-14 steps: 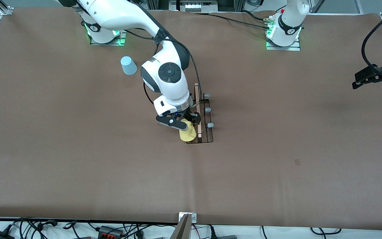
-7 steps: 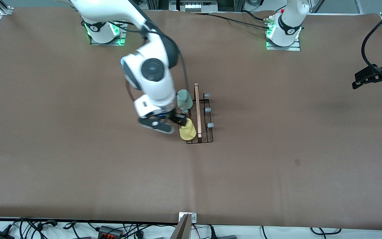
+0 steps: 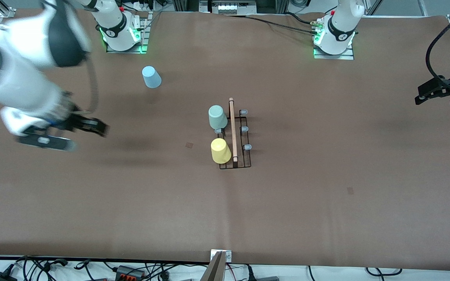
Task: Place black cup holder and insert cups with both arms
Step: 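Open the right gripper and withdraw it from the rack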
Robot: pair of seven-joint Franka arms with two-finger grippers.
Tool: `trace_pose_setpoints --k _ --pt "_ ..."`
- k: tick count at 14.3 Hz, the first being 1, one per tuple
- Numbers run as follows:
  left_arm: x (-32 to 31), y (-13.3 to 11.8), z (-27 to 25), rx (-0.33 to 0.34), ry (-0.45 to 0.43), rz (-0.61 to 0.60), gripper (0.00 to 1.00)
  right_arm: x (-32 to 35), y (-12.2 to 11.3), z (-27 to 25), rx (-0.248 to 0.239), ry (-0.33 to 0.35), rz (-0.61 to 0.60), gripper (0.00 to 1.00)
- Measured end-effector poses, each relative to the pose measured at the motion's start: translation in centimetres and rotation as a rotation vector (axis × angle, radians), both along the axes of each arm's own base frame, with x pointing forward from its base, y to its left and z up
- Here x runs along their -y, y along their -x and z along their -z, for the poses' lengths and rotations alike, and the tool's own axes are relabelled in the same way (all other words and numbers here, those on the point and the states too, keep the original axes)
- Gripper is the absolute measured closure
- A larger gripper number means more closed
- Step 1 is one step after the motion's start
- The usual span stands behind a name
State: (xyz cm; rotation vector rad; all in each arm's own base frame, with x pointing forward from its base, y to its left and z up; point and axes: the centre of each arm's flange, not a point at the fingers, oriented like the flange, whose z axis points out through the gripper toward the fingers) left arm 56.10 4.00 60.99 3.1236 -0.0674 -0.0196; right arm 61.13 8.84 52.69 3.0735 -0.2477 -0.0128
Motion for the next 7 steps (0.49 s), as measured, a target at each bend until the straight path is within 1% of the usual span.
trace_pose_setpoints --k 2,5,7 --pt "0.0 0.0 0.0 0.000 0.000 0.000 0.00 5.0 1.2 -3.3 0.026 -0.010 0.059 0.00" --pt "0.0 0.0 0.0 0.000 0.000 0.000 0.00 10.6 2.9 -7.3 0.072 -0.035 0.108 0.00" --pt "0.0 0.0 0.0 0.000 0.000 0.000 0.00 12.3 3.8 -8.9 0.057 -0.040 0.107 0.00"
